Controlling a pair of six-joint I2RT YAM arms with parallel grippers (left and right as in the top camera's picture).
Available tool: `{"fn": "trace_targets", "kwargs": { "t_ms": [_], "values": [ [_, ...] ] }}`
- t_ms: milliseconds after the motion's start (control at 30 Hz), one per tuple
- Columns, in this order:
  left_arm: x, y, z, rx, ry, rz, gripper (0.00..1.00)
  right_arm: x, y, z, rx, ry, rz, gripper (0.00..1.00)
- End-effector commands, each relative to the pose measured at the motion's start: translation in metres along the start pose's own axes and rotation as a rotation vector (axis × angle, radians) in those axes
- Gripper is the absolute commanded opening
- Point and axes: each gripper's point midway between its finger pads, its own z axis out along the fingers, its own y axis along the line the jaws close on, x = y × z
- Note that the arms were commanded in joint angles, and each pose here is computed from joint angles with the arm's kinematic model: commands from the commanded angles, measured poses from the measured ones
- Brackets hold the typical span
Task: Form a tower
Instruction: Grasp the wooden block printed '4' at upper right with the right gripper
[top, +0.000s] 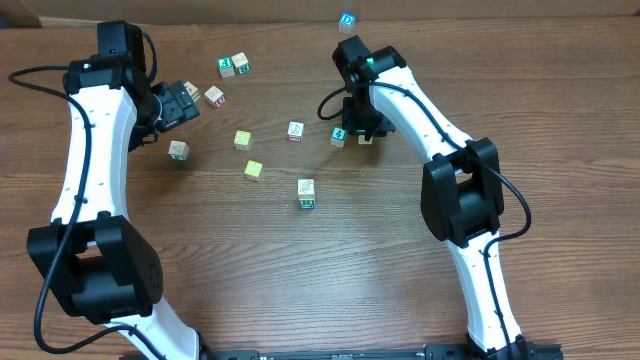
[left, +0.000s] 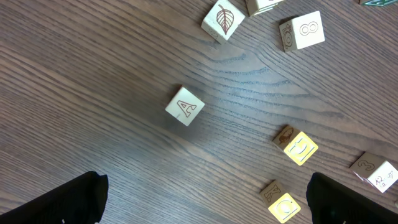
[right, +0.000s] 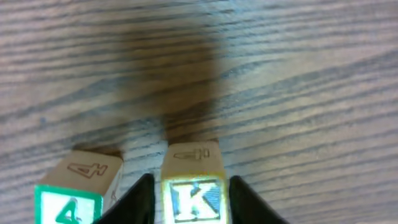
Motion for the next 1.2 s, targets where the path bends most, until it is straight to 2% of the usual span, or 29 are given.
{"fn": "trace_targets", "kwargs": {
  "t_ms": [0, 100, 133, 167, 200, 233, 267, 367, 500, 633, 800, 867, 1167],
  "values": [
    [-0.006, -0.003, -0.014, 0.021, -0.036, 0.015, 0.99, -0.011, 0.002, -0.026, -0.029, -0.058, 0.005, 0.49],
    [-0.006, -0.004, -0.014, 0.021, -0.036, 0.014, 1.0, -0.01, 0.001, -0.026, -0.027, -0.055, 0.005, 0.56],
    [-0.006, -0.004, -0.014, 0.021, -0.036, 0.015, 0.99, -0.01, 0.001, -0.026, -0.026, -0.055, 0.005, 0.63],
    [-0.006, -0.003, -0.014, 0.021, -0.036, 0.015, 1.0, -0.011, 0.001, -0.026, -0.028, -0.057, 0.005, 0.72],
    [-0.006, -0.004, -0.014, 0.021, -0.036, 0.015, 0.99, -0.012, 0.002, -0.026, -0.031, -0.062, 0.006, 0.91],
    [-0.006, -0.004, -0.014, 0.021, -0.036, 0.015, 1.0, -0.014, 0.004, -0.026, -0.038, -0.07, 0.007, 1.0],
    [-0.006, -0.004, -0.014, 0.021, -0.036, 0.015, 0.99, -0.017, 0.005, -0.026, -0.045, -0.082, 0.009, 1.0],
    [-0.006, -0.004, -0.014, 0.021, -0.036, 0.015, 1.0, -0.028, 0.003, -0.027, -0.042, -0.123, 0.02, 1.0],
    [-0.006, -0.004, -0.014, 0.021, -0.036, 0.015, 1.0, -0.031, -0.007, -0.026, -0.038, -0.115, 0.07, 0.84],
    [-0.006, -0.004, -0.014, 0.021, -0.036, 0.015, 0.99, -0.022, -0.012, -0.024, -0.019, -0.075, 0.089, 0.82],
    [-0.006, -0.004, -0.014, 0.021, -0.036, 0.015, 1.0, -0.013, -0.015, -0.014, -0.002, -0.046, 0.083, 0.67],
    [-0.006, -0.003, -0.014, 0.021, -0.036, 0.015, 0.99, -0.01, -0.016, -0.009, 0.004, -0.036, 0.082, 0.66],
    [-0.006, -0.003, -0.014, 0.021, -0.036, 0.015, 1.0, -0.007, -0.016, 0.001, 0.007, -0.03, 0.081, 0.52]
  ]
}}
